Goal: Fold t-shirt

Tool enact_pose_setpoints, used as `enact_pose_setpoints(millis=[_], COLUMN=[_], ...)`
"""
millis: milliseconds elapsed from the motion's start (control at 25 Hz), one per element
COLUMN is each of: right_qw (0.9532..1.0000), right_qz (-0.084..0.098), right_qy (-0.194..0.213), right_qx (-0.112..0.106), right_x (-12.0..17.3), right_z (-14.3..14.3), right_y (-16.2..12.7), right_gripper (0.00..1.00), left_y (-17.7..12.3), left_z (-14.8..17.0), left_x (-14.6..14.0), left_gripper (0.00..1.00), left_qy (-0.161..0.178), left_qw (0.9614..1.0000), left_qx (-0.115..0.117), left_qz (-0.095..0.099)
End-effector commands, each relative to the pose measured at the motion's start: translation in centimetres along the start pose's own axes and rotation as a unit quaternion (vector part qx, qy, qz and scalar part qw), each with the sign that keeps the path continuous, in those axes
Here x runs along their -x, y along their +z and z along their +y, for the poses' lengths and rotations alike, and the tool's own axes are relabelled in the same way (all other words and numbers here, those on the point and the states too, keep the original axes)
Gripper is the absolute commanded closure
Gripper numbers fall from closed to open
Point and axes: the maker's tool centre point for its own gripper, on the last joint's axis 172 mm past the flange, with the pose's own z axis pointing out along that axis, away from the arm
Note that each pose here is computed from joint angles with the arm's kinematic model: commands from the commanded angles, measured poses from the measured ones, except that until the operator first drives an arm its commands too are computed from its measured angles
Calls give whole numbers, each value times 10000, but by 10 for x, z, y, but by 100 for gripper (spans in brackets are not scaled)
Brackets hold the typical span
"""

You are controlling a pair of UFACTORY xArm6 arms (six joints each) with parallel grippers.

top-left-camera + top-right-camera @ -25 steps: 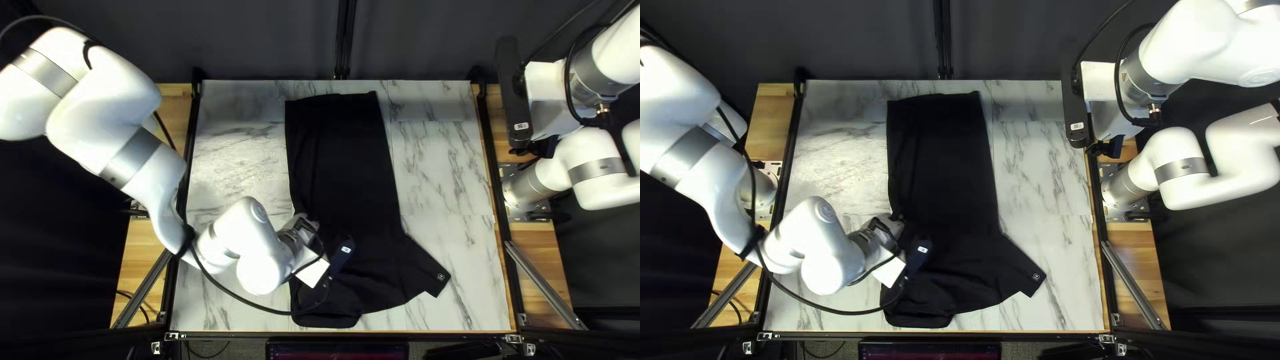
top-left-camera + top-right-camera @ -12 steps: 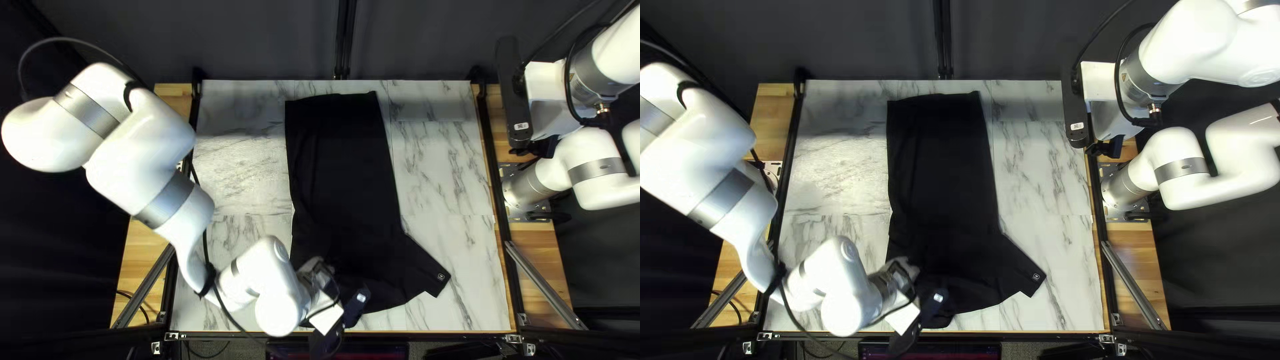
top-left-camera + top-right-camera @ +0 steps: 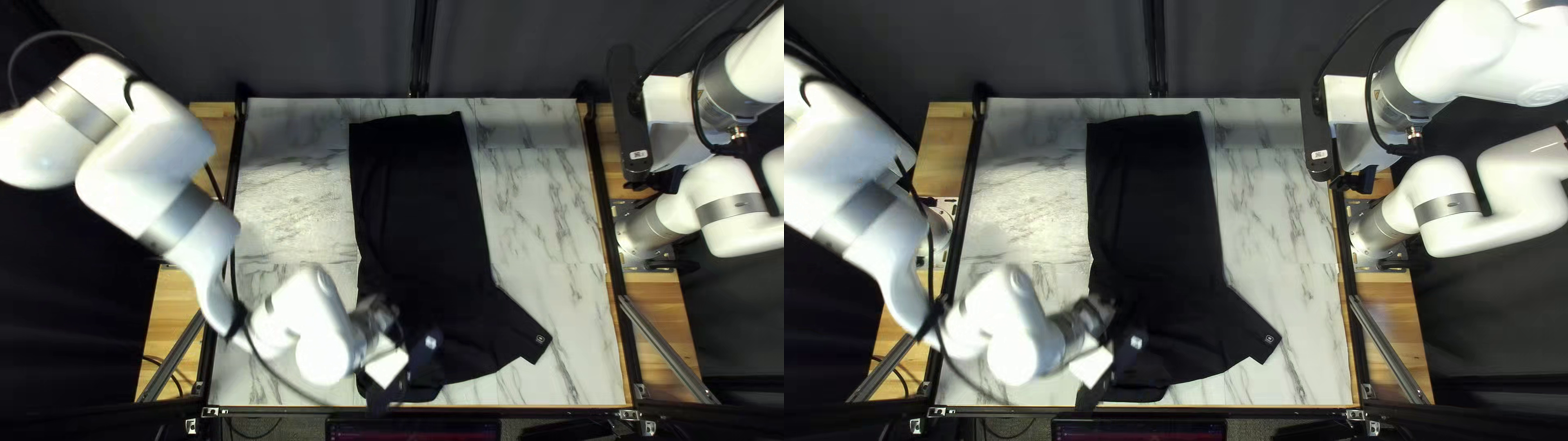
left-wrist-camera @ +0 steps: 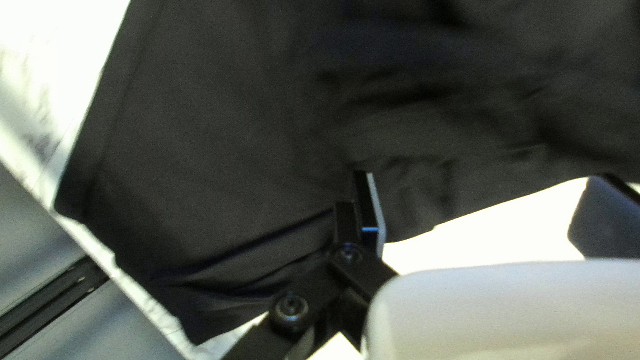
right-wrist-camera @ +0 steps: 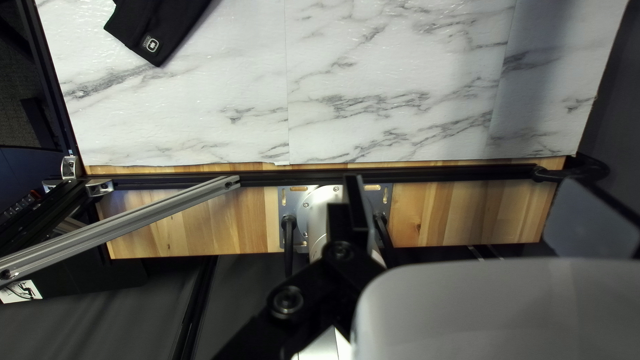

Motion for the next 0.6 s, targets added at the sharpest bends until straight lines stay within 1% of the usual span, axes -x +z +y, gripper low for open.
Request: enact_pose_setpoints(millis=[40,200,320,480,600], right_qw=[10000,10000,10000,10000,10000], right_qz=[0,0,0,0,0], right_qy=[0,0,0,0,0], right_qx=[0,0,0,0,0], right_x=[0,0,0,0,0], right_z=[0,0,0,0,0], right_y=[0,0,0,0,0], right_gripper=[0,0,0,0,0], left_y=[13,20,23,19,8], left_z=[16,52,77,102,107], left_x=[-21,-57,-77,-80,-82], left_gripper=[0,0,0,0,0], left_qy=[18,56,125,147,168], left_qw=[9999,9993,9985,9978,9977], left_qx=[85,271,431,566,573], left_qz=[103,243,302,313,326])
